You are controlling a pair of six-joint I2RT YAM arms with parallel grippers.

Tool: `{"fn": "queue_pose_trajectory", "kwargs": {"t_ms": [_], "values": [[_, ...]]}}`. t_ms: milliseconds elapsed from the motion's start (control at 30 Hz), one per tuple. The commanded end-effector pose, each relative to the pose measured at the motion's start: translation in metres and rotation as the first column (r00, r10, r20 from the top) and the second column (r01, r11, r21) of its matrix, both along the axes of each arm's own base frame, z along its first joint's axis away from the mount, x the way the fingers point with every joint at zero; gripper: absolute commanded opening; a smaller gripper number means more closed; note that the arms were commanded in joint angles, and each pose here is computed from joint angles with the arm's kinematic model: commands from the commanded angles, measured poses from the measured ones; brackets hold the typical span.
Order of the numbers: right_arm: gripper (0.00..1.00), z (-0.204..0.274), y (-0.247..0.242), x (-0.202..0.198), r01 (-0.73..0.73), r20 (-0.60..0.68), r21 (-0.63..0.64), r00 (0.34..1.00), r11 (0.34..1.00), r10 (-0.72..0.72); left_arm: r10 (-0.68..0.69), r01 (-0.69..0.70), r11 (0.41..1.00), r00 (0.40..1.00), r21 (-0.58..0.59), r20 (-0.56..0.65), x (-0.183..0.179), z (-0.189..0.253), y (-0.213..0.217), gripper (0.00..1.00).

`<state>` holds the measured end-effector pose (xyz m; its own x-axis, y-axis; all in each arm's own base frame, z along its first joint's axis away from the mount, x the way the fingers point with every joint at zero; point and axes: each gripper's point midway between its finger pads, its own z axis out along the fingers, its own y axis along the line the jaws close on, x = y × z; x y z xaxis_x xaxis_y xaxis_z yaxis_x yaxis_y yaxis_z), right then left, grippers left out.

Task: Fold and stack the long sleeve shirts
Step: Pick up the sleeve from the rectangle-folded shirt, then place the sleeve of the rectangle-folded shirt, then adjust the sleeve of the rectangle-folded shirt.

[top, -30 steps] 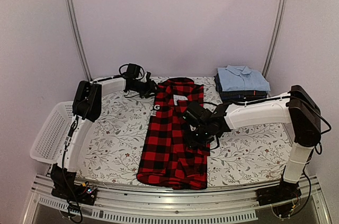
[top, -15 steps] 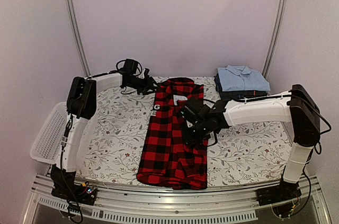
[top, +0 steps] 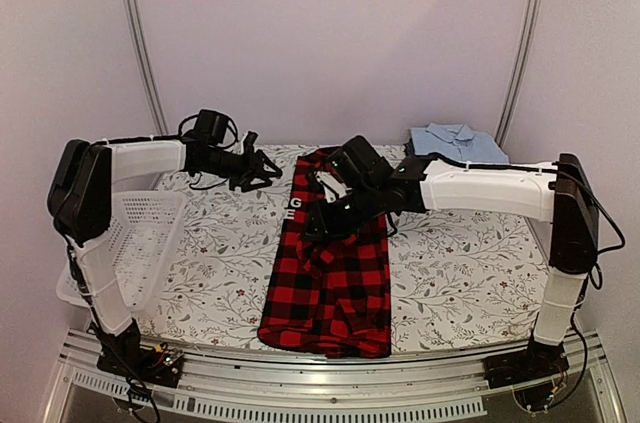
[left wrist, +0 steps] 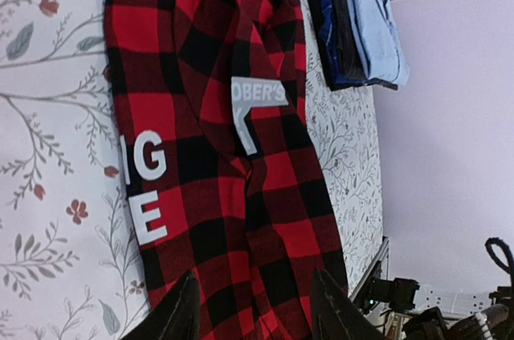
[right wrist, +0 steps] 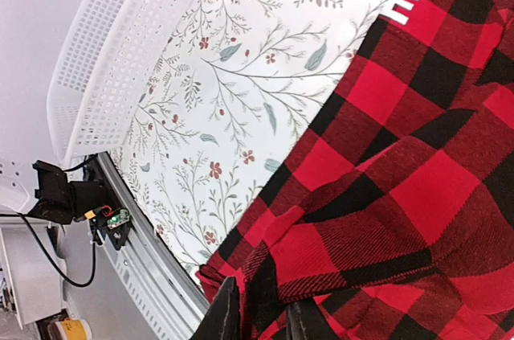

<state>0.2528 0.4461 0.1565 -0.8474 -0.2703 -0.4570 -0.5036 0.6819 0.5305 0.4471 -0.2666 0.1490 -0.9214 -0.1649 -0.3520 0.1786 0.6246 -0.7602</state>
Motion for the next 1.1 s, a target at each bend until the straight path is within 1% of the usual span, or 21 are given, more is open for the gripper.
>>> {"fn": "queue_pose_trajectory", "kwargs": {"t_ms": [0,67,133,233,300,367,433,567,633,767,867,967,1067], "values": [[0.28,-0.013,0.025,-0.005,-0.065,-0.083,0.062,0.994,0.996,0.07,-0.035,0.035,0.999,0.998,0.012,-0.051,-0.04,-0.015,0.002,0.48],[0.43,-0.017,0.024,0.003,-0.049,-0.053,0.038,0.997,0.998,0.051,-0.066,0.067,0.998,0.995,0.01,-0.077,-0.059,-0.023,0.0,0.49],[0.5,-0.014,0.019,0.01,-0.034,-0.019,0.026,0.999,0.999,0.034,-0.102,0.105,0.994,0.988,0.02,-0.114,-0.082,-0.036,-0.004,0.49],[0.58,-0.013,0.008,0.015,-0.013,0.039,-0.007,0.999,1.0,0.013,-0.146,0.153,0.987,0.979,0.043,-0.141,-0.112,-0.05,-0.01,0.5],[0.6,-0.013,0.002,0.016,-0.012,0.07,-0.026,0.997,1.0,0.013,-0.169,0.18,0.982,0.973,0.055,-0.155,-0.128,-0.058,-0.014,0.5],[0.64,-0.014,-0.002,0.016,-0.019,0.089,-0.038,0.996,0.999,0.022,-0.178,0.19,0.98,0.97,0.061,-0.165,-0.138,-0.063,-0.015,0.5],[0.66,-0.017,-0.003,0.017,-0.03,0.106,-0.047,0.994,0.998,0.035,-0.183,0.193,0.98,0.969,0.051,-0.165,-0.145,-0.064,-0.018,0.5],[0.65,-0.017,0.003,0.015,-0.059,0.119,-0.02,0.991,0.998,0.061,-0.172,0.183,0.982,0.97,0.047,-0.172,-0.153,-0.065,-0.017,0.5],[0.64,-0.017,-0.002,0.02,-0.025,0.138,-0.027,0.99,0.999,0.029,-0.17,0.182,0.982,0.968,0.054,-0.183,-0.156,-0.071,-0.016,0.5],[0.54,-0.026,-0.012,0.031,0.046,0.157,-0.069,0.987,0.997,-0.035,-0.172,0.189,0.98,0.963,0.066,-0.208,-0.161,-0.084,-0.019,0.5],[0.49,-0.032,-0.018,0.037,0.086,0.178,-0.096,0.982,0.992,-0.068,-0.146,0.171,0.979,0.968,0.111,-0.203,-0.155,-0.093,-0.016,0.49],[0.43,-0.032,-0.019,0.045,0.119,0.21,-0.096,0.973,0.988,-0.097,-0.119,0.149,0.978,0.974,0.148,-0.192,-0.148,-0.097,-0.015,0.48],[0.41,-0.03,-0.009,0.053,0.121,0.225,-0.086,0.969,0.989,-0.099,-0.106,0.138,0.977,0.976,0.162,-0.192,-0.144,-0.1,-0.015,0.45]]}}
